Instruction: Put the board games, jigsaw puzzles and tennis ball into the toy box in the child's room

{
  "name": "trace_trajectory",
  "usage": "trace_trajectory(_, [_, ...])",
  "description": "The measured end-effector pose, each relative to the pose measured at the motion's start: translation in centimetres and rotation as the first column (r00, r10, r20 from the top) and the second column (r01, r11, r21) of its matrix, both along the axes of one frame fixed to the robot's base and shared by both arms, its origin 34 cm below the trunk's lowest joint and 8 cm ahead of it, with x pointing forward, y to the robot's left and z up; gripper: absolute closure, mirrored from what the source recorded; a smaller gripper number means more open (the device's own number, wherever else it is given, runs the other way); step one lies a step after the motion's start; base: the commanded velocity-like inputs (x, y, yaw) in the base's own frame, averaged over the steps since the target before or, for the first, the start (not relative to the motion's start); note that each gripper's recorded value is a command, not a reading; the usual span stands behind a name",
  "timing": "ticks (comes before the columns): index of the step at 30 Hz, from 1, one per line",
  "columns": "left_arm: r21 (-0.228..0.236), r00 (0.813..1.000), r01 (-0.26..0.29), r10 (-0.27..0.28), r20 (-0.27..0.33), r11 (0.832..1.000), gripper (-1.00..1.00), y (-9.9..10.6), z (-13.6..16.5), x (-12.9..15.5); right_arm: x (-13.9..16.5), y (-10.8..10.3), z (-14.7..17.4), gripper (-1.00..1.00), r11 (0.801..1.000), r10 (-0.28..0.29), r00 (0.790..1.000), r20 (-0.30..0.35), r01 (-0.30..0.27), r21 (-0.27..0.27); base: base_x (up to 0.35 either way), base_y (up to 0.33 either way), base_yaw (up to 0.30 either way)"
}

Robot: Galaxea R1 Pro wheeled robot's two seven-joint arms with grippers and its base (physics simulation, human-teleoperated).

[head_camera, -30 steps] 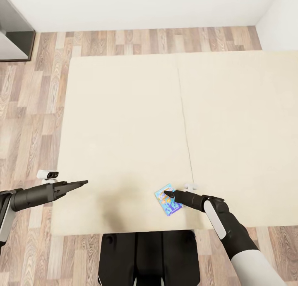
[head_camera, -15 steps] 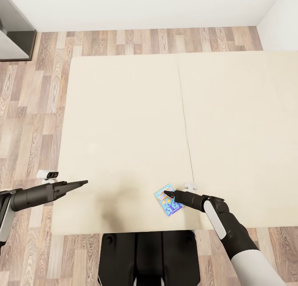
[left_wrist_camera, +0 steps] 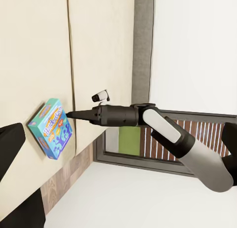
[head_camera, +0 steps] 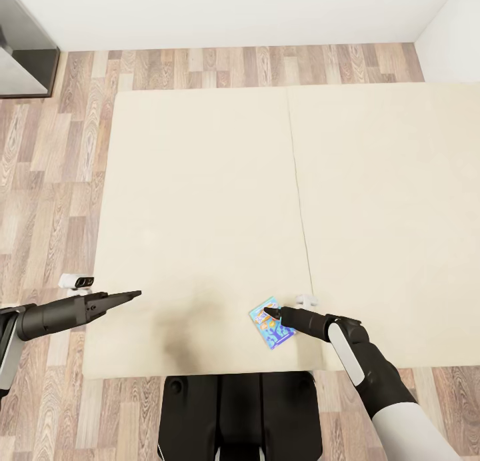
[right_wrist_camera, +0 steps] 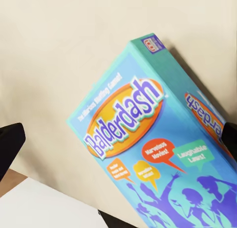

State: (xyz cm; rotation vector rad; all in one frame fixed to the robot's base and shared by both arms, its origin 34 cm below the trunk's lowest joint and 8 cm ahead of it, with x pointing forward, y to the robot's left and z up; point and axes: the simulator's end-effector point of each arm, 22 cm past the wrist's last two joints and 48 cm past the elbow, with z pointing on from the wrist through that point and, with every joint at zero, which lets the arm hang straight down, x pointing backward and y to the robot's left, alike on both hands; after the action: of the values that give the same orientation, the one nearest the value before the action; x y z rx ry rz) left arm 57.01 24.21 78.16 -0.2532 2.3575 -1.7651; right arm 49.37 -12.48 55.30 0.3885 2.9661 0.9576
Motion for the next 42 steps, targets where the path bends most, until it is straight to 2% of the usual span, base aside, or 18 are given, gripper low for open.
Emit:
trace_trajectory(18, [0.0, 1.0, 0.0, 0.0, 0.0, 1.0, -1.0, 0.0, 0.0, 0.0, -0.3, -0.4, -0.2, -1.0, 1.0, 0.006, 1.0, -0.011, -0.006, -0.006, -0.008, 0.018, 0.002])
trace_trajectory(23, [0.0, 1.0, 0.0, 0.0, 0.0, 1.0, -1.0, 0.0, 0.0, 0.0, 0.6, -0.8, -0.3, -1.0, 1.0, 0.007, 1.0, -0.005, -0.007, -0.01, 0.0, 0.0, 0.0])
trace_trajectory(32, [0.001, 1.0, -0.001, 0.001, 0.0, 1.0, -1.0, 0.0, 0.0, 0.0, 0.1, -1.1, -0.9, -1.0, 1.0, 0.012, 0.999, -0.045, -0.013, -0.013, 0.0, 0.0, 0.0])
trace_trajectory(42, [0.001, 1.0, -0.001, 0.001, 0.0, 1.0, -1.0, 0.0, 0.0, 0.0, 0.0, -1.1, -1.0, -1.0, 1.0, 0.013, 0.999, -0.053, -0.013, -0.013, 0.0, 0.0, 0.0])
